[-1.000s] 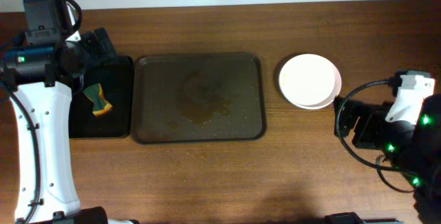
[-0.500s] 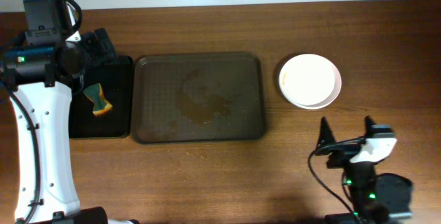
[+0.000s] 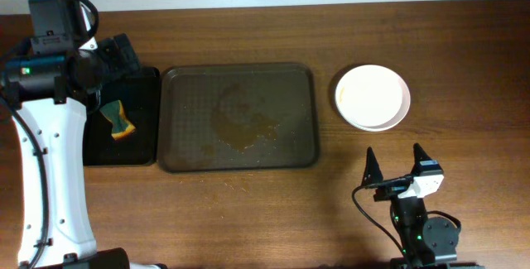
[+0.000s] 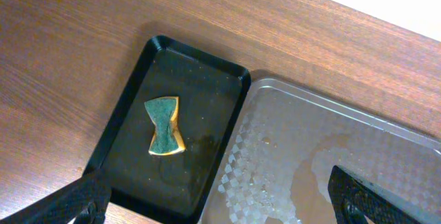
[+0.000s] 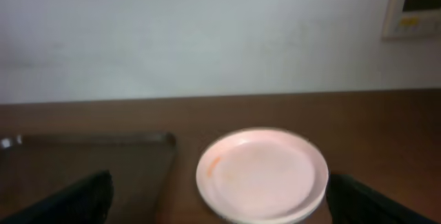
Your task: Clean dirty plates on tray and stack at the side
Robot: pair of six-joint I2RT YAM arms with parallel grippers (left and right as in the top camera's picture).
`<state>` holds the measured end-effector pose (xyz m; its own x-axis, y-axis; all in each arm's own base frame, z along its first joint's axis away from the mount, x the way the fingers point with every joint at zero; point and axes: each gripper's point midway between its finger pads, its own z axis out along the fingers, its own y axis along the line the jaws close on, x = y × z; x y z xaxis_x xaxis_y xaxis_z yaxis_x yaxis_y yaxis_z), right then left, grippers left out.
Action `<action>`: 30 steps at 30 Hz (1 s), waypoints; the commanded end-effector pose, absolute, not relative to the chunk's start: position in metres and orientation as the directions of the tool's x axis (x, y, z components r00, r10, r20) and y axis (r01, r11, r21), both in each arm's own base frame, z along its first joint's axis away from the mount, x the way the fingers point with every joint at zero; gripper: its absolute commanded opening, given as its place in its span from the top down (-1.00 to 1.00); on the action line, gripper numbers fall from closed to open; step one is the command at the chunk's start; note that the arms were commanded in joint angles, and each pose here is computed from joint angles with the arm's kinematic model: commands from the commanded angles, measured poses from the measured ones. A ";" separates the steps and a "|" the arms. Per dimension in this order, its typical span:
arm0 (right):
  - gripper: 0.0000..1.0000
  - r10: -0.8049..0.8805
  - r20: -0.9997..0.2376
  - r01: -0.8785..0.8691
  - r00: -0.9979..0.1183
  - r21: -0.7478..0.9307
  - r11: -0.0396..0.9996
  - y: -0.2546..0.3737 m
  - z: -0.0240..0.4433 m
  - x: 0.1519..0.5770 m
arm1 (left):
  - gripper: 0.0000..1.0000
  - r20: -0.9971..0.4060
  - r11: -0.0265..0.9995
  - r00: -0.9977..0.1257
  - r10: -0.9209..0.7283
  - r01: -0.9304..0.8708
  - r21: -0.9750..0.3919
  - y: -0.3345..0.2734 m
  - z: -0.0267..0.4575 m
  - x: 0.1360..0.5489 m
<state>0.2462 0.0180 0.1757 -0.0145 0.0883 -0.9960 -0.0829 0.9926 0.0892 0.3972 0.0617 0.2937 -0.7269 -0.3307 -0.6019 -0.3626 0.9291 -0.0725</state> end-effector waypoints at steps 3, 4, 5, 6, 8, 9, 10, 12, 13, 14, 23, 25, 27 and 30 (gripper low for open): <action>-0.97 0.084 -0.992 -0.102 -0.094 0.093 0.990 0.023 0.154 0.245 | -0.98 -0.598 0.929 -0.728 -0.335 -0.361 -0.081 0.061 0.292 0.398; -0.97 0.084 -0.992 -0.103 -0.095 0.093 0.990 0.023 0.154 0.246 | -0.98 -0.598 0.929 -0.728 -0.335 -0.361 -0.081 0.061 0.292 0.398; -0.97 0.084 -0.992 -0.102 -0.096 0.093 0.990 0.023 0.154 0.246 | -0.98 -0.598 0.929 -0.728 -0.335 -0.361 -0.081 0.061 0.292 0.398; -0.97 0.084 -0.992 -0.102 -0.096 0.093 0.990 0.023 0.154 0.246 | -0.98 -0.598 0.929 -0.728 -0.335 -0.361 -0.081 0.061 0.292 0.398; -0.97 0.084 -0.992 -0.102 -0.096 0.093 0.990 0.023 0.154 0.246 | -0.98 -0.598 0.929 -0.728 -0.335 -0.361 -0.081 0.061 0.292 0.398; -0.96 0.084 -0.992 -0.102 -0.096 0.093 0.990 0.023 0.154 0.246 | -0.98 -0.598 0.929 -0.728 -0.335 -0.361 -0.081 0.061 0.292 0.398; -0.97 0.084 -0.992 -0.102 -0.096 0.093 0.990 0.023 0.154 0.246 | -0.98 -0.598 0.929 -0.728 -0.335 -0.361 -0.081 0.061 0.292 0.398; -0.97 0.084 -0.992 -0.102 -0.096 0.094 0.990 0.023 0.154 0.246 | -0.98 -0.598 0.929 -0.728 -0.335 -0.361 -0.081 0.061 0.292 0.398; -0.97 0.084 -0.992 -0.102 -0.096 0.093 0.990 0.023 0.154 0.246 | -0.98 -0.598 0.929 -0.728 -0.335 -0.361 -0.081 0.061 0.292 0.398; -0.97 0.084 -0.992 -0.102 -0.096 0.093 0.990 0.023 0.154 0.246 | -0.98 -0.598 0.929 -0.728 -0.335 -0.361 -0.081 0.061 0.292 0.398; -0.97 0.084 -0.992 -0.102 -0.096 0.093 0.990 0.023 0.154 0.246 | -0.98 -0.598 0.929 -0.728 -0.335 -0.361 -0.081 0.061 0.292 0.398; -0.97 0.084 -0.992 -0.102 -0.096 0.093 0.990 0.023 0.154 0.246 | -0.98 -0.598 0.928 -0.729 -0.335 -0.366 -0.074 0.062 0.292 0.397; -0.97 0.084 -0.992 -0.102 -0.096 0.093 0.990 0.023 0.154 0.246 | -0.98 -0.593 0.925 -0.732 -0.337 -0.375 -0.062 0.065 0.291 0.394; -0.97 0.084 -0.992 -0.102 -0.096 0.093 0.990 0.023 0.154 0.246 | -0.98 -0.620 0.920 -0.708 -0.338 -0.389 -0.057 0.070 0.304 0.384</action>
<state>0.2456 0.0195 0.1582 -0.0843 0.0860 -0.9927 -0.0848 0.9920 0.0932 0.3945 0.0630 0.2920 -0.7329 -0.3324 -0.5937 -0.3679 0.9276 -0.0652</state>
